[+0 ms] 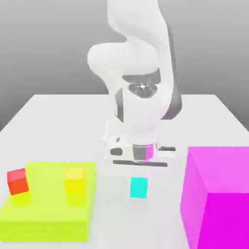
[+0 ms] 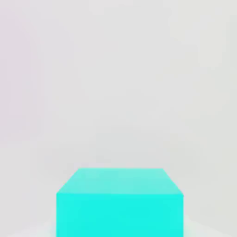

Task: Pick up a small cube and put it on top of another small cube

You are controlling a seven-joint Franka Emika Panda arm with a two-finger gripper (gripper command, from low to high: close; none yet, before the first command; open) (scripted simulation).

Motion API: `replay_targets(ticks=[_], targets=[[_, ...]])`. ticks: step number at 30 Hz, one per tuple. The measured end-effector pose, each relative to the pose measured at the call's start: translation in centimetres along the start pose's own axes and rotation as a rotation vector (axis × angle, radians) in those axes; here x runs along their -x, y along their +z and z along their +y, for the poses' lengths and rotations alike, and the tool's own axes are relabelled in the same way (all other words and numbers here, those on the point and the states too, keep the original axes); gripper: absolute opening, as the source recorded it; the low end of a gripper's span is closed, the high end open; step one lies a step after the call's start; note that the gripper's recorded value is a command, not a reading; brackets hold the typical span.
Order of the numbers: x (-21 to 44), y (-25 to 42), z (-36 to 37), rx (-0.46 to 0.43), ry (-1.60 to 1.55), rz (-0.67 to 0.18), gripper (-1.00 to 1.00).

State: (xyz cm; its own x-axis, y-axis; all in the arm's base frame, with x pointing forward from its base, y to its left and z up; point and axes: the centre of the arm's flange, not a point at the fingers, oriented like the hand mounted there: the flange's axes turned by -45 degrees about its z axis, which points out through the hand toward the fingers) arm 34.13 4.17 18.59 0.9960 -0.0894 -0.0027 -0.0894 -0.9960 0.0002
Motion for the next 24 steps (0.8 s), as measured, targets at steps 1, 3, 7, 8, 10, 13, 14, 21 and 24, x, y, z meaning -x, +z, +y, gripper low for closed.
replay_targets(ticks=[1, 3, 7, 8, 10, 13, 14, 21, 24], targets=[[-0.7, -0.4, 0.0, -0.001, 0.000, -0.005, -1.00], [-2.9, -1.3, 1.1, -0.003, 0.034, -0.017, -1.00], [-7.3, -3.8, 9.6, -0.010, 0.256, -0.029, -1.00], [-7.9, -4.5, 11.7, -0.011, 0.308, -0.030, -1.00], [-8.9, -6.1, 15.8, -0.013, 0.407, -0.029, -1.00], [-9.4, -8.8, 22.0, -0.017, 0.550, -0.028, -1.00], [-9.4, -9.7, 24.0, -0.018, 0.596, -0.028, -1.00], [-5.4, -10.3, 32.2, -0.007, 0.843, 0.001, -1.00], [-5.3, -6.6, 32.1, -0.004, 0.846, 0.003, 1.00]])
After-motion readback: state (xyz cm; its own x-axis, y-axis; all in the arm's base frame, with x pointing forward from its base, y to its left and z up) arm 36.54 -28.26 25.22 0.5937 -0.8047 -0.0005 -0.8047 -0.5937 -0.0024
